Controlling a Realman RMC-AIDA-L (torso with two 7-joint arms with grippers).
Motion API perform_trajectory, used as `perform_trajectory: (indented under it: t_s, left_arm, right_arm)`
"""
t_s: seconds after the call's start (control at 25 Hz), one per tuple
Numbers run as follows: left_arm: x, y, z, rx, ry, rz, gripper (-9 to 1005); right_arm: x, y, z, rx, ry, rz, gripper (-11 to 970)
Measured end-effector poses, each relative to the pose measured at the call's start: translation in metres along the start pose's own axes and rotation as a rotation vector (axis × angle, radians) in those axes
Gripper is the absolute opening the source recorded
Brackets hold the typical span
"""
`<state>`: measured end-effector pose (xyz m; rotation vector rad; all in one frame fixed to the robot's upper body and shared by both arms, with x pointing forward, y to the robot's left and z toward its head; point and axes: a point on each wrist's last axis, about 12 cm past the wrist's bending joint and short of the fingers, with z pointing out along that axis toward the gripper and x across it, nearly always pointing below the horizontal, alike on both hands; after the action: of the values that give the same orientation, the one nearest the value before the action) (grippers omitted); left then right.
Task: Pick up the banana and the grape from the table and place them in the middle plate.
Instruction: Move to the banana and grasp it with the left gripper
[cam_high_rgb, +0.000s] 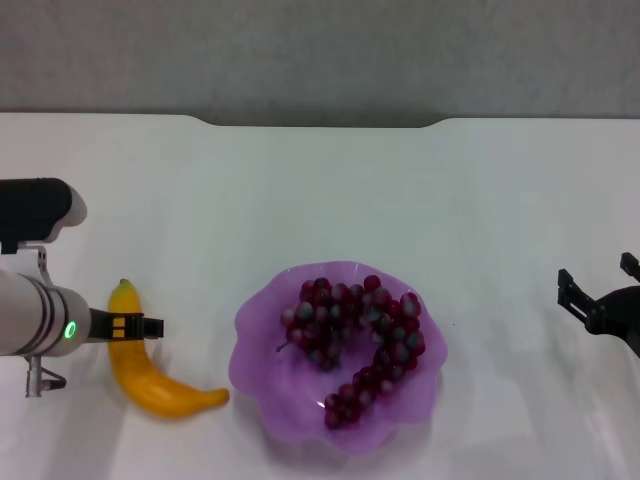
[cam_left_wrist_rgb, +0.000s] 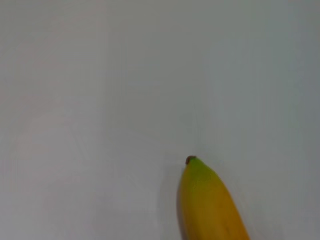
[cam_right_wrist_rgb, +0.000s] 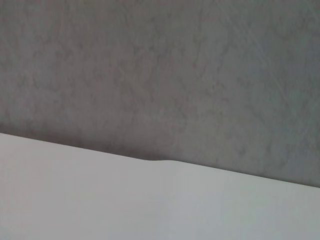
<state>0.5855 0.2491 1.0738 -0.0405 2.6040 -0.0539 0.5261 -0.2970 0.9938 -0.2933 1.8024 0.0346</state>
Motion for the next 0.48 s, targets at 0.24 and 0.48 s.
perform_trajectory:
  t_s: [0.24, 0.48]
  left_arm:
    - [0.0026, 0.0040, 0.0068, -0.012, 0.012, -0.017, 890]
    - [0.0032, 0.0056, 0.0084, -0.014, 0.011, -0.021, 891]
  right_arm:
    - [-0.0010, 0.0008, 0.0000, -0.002, -0.006, 0.003, 892]
    - [-0.0014, 0.0009, 0.0000, -0.003, -0.010, 0.003, 892]
